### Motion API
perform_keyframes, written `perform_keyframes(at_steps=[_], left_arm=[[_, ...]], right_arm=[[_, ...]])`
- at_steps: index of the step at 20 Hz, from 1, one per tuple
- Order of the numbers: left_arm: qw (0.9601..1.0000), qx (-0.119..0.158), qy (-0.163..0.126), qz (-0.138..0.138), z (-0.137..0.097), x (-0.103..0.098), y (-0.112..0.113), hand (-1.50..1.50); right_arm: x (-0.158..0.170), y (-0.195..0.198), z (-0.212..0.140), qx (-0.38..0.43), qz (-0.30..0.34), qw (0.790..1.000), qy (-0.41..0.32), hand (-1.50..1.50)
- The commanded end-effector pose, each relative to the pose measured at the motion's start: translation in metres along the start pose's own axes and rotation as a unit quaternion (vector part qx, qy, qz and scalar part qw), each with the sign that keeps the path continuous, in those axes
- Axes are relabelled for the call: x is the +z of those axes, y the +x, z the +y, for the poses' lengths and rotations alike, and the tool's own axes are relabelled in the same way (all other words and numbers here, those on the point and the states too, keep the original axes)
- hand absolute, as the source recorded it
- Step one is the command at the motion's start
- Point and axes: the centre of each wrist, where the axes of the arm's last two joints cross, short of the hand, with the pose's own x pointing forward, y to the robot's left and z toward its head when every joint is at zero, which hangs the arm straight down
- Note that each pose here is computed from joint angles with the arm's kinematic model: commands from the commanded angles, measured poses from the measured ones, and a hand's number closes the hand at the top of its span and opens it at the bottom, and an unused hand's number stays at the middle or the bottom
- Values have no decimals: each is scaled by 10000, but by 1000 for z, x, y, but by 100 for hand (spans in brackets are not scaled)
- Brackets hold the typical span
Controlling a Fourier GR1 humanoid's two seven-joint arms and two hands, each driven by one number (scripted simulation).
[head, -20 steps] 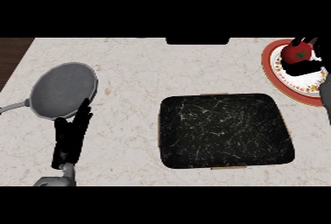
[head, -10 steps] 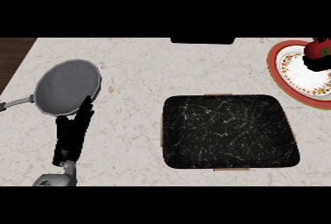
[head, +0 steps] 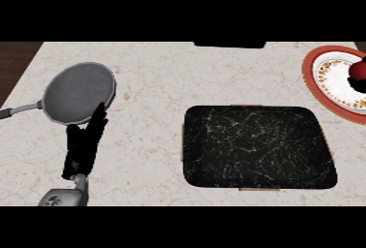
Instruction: Pick the tomato from the tray and place it in the plate
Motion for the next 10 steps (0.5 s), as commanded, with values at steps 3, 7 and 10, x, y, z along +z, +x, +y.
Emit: perform_keyframes(at_steps=[3,7,10], left_arm=[[9999,-63,-54,-91,1,-5,1,0],[10000,-35,-85,-28,17,-1,10,0],[9999,-43,-77,-62,0,-1,4,0]], right_arm=[[5,-15,3,-118,236,9957,893,150],[18,-45,-4,135,529,9839,1702,-150],[22,-53,-2,-47,168,9813,1917,-150]])
